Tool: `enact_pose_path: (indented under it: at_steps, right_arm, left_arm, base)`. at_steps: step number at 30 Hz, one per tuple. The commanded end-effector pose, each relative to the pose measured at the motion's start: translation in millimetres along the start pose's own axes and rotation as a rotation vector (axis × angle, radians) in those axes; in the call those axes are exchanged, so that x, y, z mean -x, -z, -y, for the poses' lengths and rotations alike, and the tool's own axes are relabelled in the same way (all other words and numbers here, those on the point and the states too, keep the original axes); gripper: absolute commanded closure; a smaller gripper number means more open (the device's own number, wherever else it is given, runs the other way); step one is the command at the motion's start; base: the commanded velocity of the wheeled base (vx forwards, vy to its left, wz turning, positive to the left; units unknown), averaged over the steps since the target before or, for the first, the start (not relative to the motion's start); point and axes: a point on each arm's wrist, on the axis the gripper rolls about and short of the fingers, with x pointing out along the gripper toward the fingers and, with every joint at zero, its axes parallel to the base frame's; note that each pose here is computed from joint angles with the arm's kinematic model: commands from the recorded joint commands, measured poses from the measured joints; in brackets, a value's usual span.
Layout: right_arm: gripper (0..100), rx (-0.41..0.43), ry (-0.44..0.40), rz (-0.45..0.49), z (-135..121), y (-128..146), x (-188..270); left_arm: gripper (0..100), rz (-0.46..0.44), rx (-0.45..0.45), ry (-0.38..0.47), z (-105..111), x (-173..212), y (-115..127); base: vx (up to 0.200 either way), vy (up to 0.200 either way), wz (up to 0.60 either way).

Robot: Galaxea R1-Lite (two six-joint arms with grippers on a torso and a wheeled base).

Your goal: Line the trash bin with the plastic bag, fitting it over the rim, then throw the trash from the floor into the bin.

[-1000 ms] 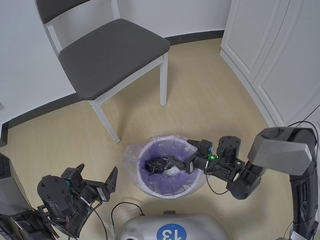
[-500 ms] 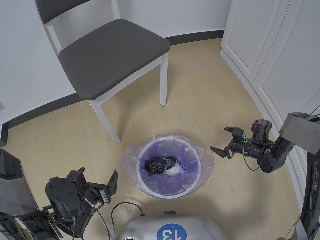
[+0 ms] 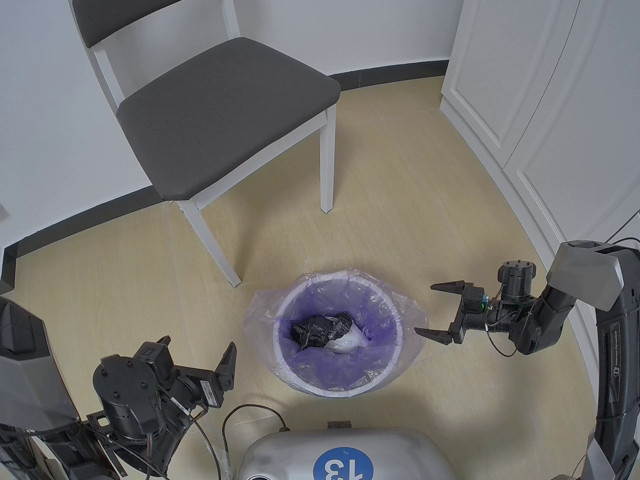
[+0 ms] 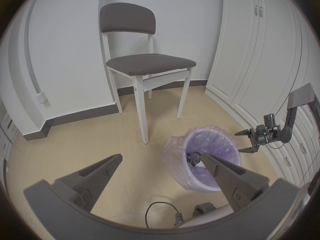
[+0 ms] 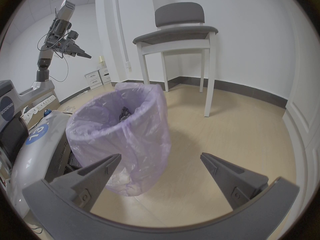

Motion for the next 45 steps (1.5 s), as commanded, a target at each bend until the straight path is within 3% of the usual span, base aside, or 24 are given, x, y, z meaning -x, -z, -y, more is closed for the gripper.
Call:
enact_pose_path:
  at_steps: [1,6,7,17,25,29,45]
  right_arm:
    - [0,-0.033,-0.034,-0.025,-10,20,-11]
    - [0,-0.045,-0.086,0.012,-12,22,-14]
    - [100,-0.054,-0.101,0.026,-12,21,-14]
    - [100,-0.064,-0.102,0.05,-4,25,-19]
    - [100,-0.141,-0.085,0.055,5,29,-29]
    - [100,-0.107,-0.016,0.055,19,25,-44]
    - [100,-0.188,-0.088,0.02,38,8,-86]
  left_arm:
    - [0,0.001,0.001,0.001,-2,3,1]
    - [0,0.001,0.001,0.001,-2,3,1]
    - [0,0.001,0.001,0.001,-2,3,1]
    - [0,0.001,0.001,0.001,-2,3,1]
    - [0,0.0,0.0,0.001,-2,3,1]
    - [0,0.008,0.006,0.001,-2,4,-1]
    - [0,0.013,0.01,-0.004,-3,4,-2]
  base:
    - [0.0,0.0,0.0]
    - [0.0,0.0,0.0]
    - [0.0,0.0,0.0]
    - [0.0,0.0,0.0]
    - [0.0,0.0,0.0]
    - [0.0,0.0,0.0]
    - [0.0,0.0,0.0]
